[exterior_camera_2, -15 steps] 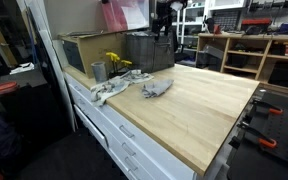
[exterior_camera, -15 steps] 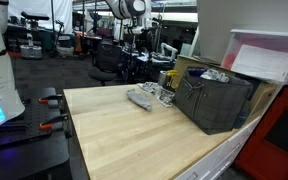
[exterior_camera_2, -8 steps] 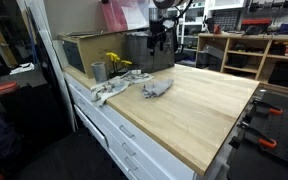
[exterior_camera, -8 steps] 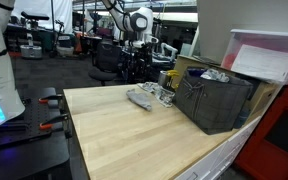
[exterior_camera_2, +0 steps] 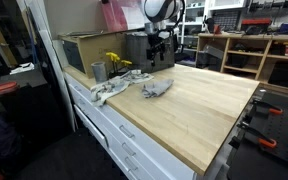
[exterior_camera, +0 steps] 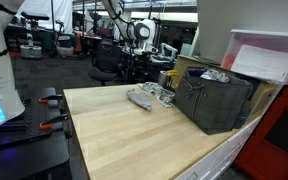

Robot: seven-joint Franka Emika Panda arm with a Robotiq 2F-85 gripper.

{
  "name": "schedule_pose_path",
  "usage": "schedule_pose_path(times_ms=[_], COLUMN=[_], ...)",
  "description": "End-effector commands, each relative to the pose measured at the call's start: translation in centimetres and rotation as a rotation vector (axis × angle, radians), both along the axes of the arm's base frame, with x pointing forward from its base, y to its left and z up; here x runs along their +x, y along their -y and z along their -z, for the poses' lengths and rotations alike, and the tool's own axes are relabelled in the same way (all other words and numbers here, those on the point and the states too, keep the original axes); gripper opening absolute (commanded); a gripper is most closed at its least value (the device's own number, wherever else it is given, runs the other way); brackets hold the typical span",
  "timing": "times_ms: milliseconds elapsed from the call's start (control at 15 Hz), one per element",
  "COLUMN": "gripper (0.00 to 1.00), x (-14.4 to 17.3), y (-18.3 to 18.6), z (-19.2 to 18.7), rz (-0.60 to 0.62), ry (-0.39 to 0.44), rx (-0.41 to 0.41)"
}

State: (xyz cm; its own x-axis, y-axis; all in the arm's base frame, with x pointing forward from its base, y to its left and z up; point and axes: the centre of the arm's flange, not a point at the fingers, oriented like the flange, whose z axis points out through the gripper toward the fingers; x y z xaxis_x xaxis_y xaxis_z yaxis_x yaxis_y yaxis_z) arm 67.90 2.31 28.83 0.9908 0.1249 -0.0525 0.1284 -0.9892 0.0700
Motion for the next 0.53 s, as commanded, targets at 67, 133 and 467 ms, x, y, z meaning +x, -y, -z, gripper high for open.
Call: schedule_pose_path(times_ms=[67,133,467], gripper=[1.0,1.0,1.0], x=[2.6,2.9,3.3], y=[0.1,-0.1,-0.8], z=[1.7,2.2,4.9], rz=[0.032,0.029,0.029], ry=[-0.084,-0.098,-0.16], rx=[0.006,0.005,0.024])
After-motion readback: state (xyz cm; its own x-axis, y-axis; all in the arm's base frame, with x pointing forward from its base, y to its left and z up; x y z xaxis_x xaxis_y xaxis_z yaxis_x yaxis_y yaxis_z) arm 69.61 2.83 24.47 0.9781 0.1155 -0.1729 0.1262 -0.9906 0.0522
